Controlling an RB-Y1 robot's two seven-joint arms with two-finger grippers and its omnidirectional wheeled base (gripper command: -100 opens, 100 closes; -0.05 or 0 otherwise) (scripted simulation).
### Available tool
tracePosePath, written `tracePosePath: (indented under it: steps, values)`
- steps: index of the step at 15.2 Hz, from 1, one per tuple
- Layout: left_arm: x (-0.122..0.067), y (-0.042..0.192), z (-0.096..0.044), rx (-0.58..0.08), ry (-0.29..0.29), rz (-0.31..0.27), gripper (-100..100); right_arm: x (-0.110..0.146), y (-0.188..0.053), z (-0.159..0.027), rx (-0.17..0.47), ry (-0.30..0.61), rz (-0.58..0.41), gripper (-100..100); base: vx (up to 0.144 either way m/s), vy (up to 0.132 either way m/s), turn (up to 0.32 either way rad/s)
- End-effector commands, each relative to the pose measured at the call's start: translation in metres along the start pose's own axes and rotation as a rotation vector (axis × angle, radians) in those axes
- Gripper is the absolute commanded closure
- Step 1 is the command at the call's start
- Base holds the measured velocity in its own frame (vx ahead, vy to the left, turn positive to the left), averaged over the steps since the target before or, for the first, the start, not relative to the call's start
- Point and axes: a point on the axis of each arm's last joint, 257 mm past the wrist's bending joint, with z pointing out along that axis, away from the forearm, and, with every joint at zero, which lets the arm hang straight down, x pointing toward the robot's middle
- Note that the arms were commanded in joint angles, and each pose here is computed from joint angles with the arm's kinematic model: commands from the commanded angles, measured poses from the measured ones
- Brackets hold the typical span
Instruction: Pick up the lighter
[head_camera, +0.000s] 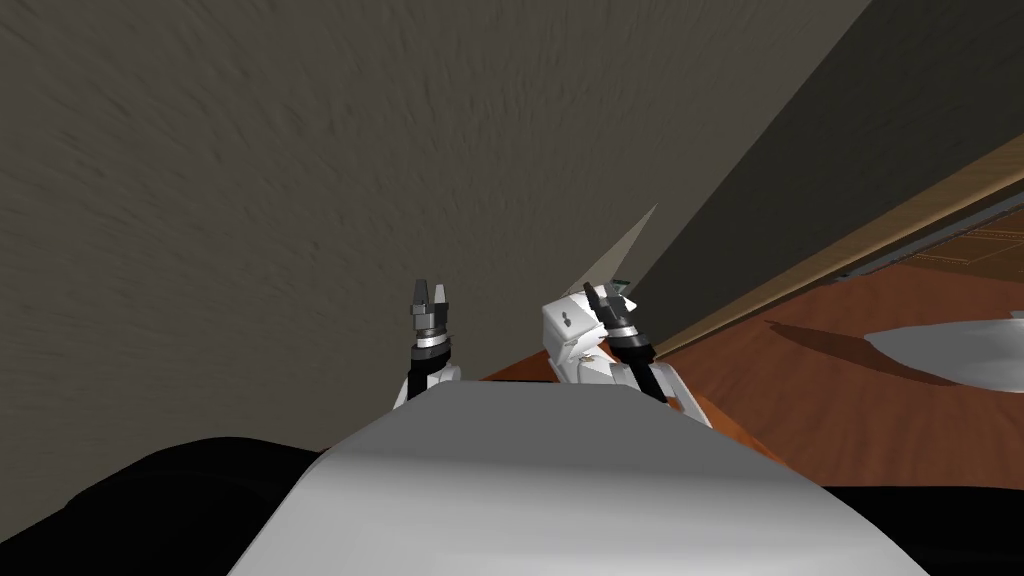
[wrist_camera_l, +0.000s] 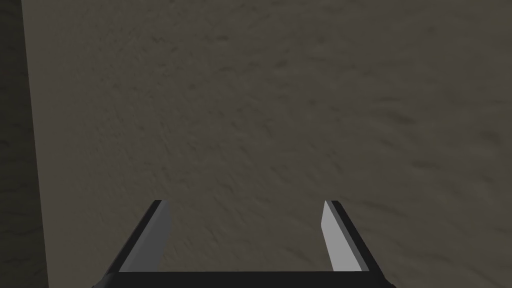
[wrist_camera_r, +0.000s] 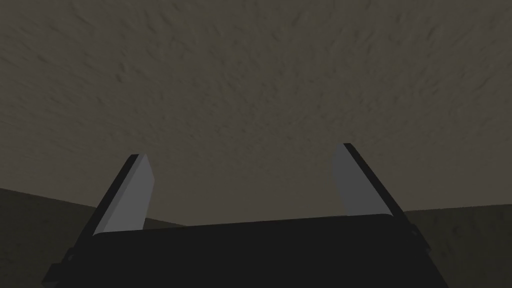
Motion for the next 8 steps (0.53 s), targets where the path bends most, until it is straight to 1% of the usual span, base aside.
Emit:
tracePosePath:
  steps: [1,2,3,4,5,6,7,8]
  values:
    - [0.0,0.0,0.0,0.0,0.0,0.0,0,0.014,-0.009,0.0,0.004,0.036,-0.098,-100,-0.006,0.024,-0.023]
    - [0.0,0.0,0.0,0.0,0.0,0.0,0,0.014,-0.008,0.0,0.003,0.037,-0.103,-100,-0.006,0.021,-0.017]
    - [0.0,0.0,0.0,0.0,0.0,0.0,0,0.024,-0.014,0.0,0.005,0.062,-0.167,-100,-0.006,0.022,-0.021]
    - [0.0,0.0,0.0,0.0,0.0,0.0,0,0.025,-0.014,0.0,0.004,0.065,-0.176,-100,-0.008,0.021,-0.02]
    - [0.0,0.0,0.0,0.0,0.0,0.0,0,0.034,-0.02,-0.001,0.007,0.089,-0.235,-100,-0.009,0.023,-0.024]
    - [0.0,0.0,0.0,0.0,0.0,0.0,0,0.035,-0.02,-0.001,0.004,0.093,-0.25,-100,-0.006,0.025,-0.018]
    - [0.0,0.0,0.0,0.0,0.0,0.0,0,0.045,-0.026,-0.001,0.008,0.116,-0.304,-100,-0.005,0.027,-0.026]
    - [0.0,0.0,0.0,0.0,0.0,0.0,0,0.046,-0.026,-0.002,0.004,0.121,-0.324,-100,-0.006,0.026,-0.021]
